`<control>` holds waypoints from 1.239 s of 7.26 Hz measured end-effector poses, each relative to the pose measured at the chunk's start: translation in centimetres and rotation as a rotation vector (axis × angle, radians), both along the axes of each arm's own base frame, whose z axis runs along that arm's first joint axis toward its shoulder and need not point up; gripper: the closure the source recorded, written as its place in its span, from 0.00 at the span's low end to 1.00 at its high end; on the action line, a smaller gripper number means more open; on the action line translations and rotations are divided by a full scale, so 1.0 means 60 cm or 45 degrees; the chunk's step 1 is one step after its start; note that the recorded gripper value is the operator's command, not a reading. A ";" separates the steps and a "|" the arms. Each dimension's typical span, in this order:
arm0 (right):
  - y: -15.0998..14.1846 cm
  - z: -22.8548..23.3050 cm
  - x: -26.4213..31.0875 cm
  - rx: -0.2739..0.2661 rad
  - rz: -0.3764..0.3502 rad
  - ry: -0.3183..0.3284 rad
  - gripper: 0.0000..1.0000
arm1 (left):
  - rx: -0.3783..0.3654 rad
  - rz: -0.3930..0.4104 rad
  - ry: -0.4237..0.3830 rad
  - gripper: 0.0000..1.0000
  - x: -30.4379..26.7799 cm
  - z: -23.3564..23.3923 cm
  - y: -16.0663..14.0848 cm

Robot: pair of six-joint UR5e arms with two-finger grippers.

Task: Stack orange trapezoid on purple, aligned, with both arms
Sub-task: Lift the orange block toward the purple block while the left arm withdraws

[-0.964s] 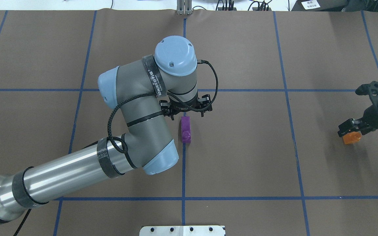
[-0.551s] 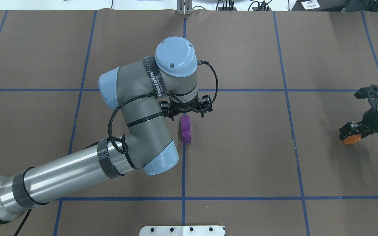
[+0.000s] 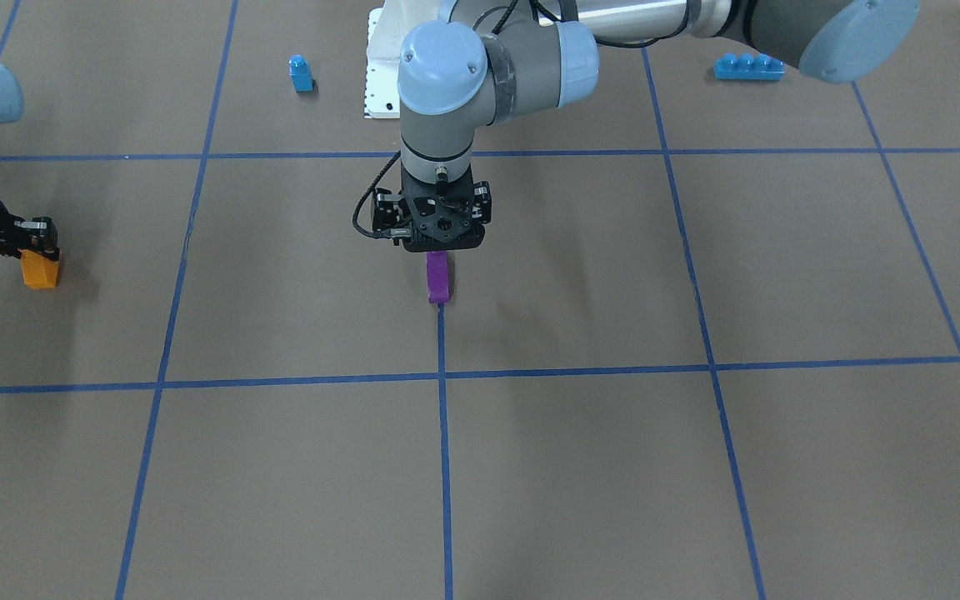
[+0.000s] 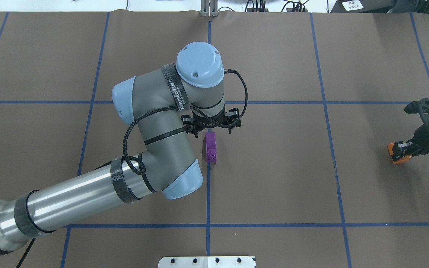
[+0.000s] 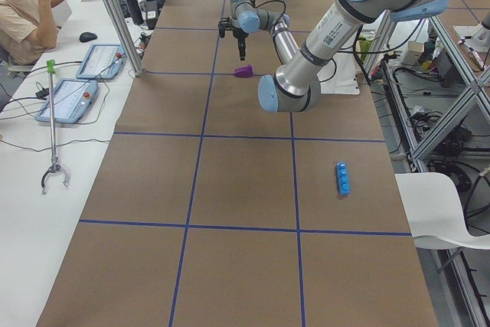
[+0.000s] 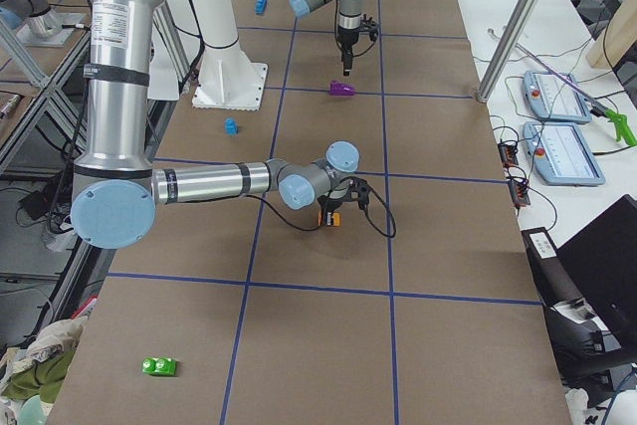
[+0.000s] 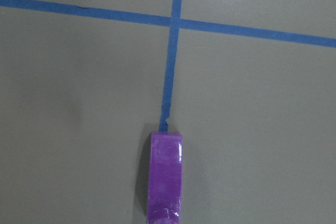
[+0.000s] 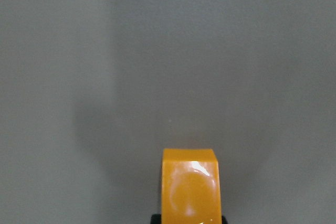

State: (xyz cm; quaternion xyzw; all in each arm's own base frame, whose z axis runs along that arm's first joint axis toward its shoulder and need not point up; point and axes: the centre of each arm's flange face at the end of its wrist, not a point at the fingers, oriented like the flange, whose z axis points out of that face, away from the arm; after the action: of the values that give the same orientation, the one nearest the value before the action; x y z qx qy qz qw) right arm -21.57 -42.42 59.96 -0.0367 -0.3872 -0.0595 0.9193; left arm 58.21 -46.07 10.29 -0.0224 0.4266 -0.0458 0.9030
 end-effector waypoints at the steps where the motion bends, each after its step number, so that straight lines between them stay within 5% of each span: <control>1: -0.004 -0.035 -0.003 0.037 0.003 -0.026 1.00 | 0.001 -0.002 0.001 0.00 -0.002 0.000 -0.002; 3: -0.032 -0.130 -0.053 0.089 0.032 -0.090 1.00 | 0.012 -0.007 0.008 0.00 -0.027 0.018 -0.005; 5: -0.066 -0.278 -0.185 0.053 0.063 -0.124 1.00 | 0.074 0.021 0.001 0.00 -0.086 0.081 0.000; 9: -0.057 -0.653 -0.487 0.090 0.069 -0.056 1.00 | 0.218 0.143 -0.068 0.00 -0.297 0.283 0.004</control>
State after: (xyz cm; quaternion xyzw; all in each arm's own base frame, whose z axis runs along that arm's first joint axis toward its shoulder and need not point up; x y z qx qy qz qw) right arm -50.80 -45.87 20.77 0.0075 -0.4059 -0.0491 0.9125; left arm 40.38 -45.83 27.27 0.0323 0.4028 0.0410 0.9138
